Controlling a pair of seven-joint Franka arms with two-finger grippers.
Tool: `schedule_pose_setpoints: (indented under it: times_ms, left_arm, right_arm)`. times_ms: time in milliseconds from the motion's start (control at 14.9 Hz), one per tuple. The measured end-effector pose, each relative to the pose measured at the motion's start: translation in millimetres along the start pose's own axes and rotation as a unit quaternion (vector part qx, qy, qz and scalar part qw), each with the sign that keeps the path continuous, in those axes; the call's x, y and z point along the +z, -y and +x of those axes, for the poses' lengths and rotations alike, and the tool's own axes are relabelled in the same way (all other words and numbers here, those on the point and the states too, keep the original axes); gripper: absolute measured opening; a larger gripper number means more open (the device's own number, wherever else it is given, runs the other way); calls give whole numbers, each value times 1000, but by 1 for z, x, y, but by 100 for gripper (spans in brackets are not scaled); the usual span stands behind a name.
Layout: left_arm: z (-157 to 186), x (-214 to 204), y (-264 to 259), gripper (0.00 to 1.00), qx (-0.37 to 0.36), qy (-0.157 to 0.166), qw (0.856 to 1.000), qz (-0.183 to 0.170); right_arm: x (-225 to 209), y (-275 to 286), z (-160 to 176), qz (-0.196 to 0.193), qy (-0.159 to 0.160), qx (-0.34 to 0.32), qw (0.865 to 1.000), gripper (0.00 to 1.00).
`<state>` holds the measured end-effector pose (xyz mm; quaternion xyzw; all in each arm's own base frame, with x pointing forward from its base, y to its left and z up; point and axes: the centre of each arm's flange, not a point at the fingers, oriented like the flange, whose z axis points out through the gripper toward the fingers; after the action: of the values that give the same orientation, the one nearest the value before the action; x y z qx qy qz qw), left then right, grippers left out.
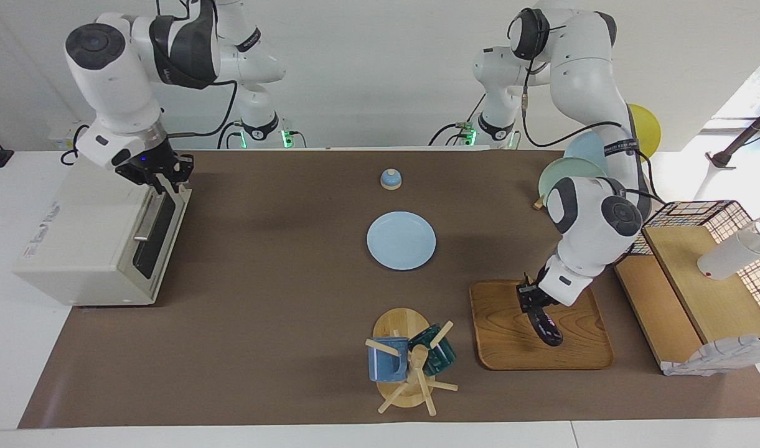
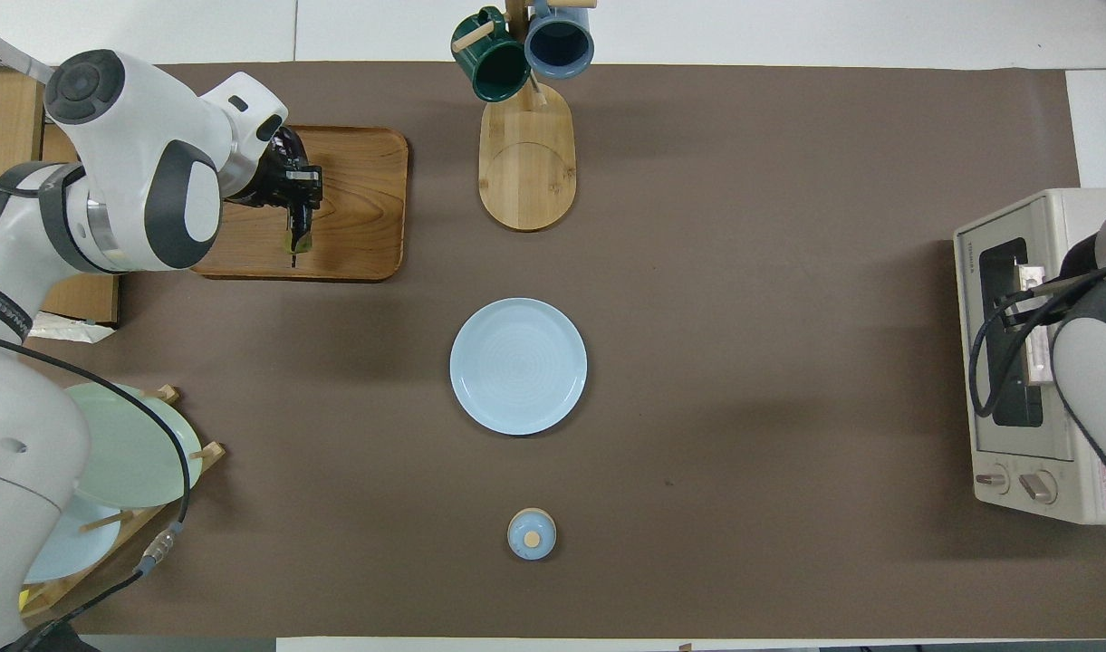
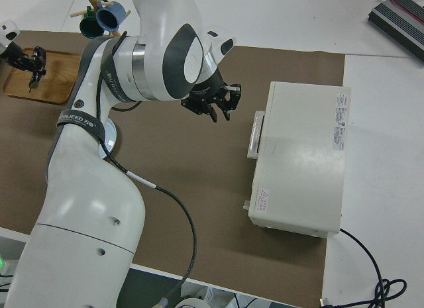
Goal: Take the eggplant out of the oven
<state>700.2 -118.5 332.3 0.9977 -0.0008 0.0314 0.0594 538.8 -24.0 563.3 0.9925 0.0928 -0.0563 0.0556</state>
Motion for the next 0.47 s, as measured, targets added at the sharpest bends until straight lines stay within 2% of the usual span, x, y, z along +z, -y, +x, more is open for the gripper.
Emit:
schedule_pose_setpoints:
  times_ms: [134, 201, 469]
  left_arm:
    - [3, 9, 11, 29, -3, 0, 1000, 4]
    - [2, 12, 11, 29, -2, 1, 1000, 5]
    - [2, 14, 9, 29, 0, 0, 1000, 4]
  right_arm:
    - [-14, 2, -2, 17, -3, 3, 1000, 35]
    - [-17, 2, -2, 20, -3, 3, 1000, 41]
    - [-19, 1, 0, 21, -6, 8, 1000, 81]
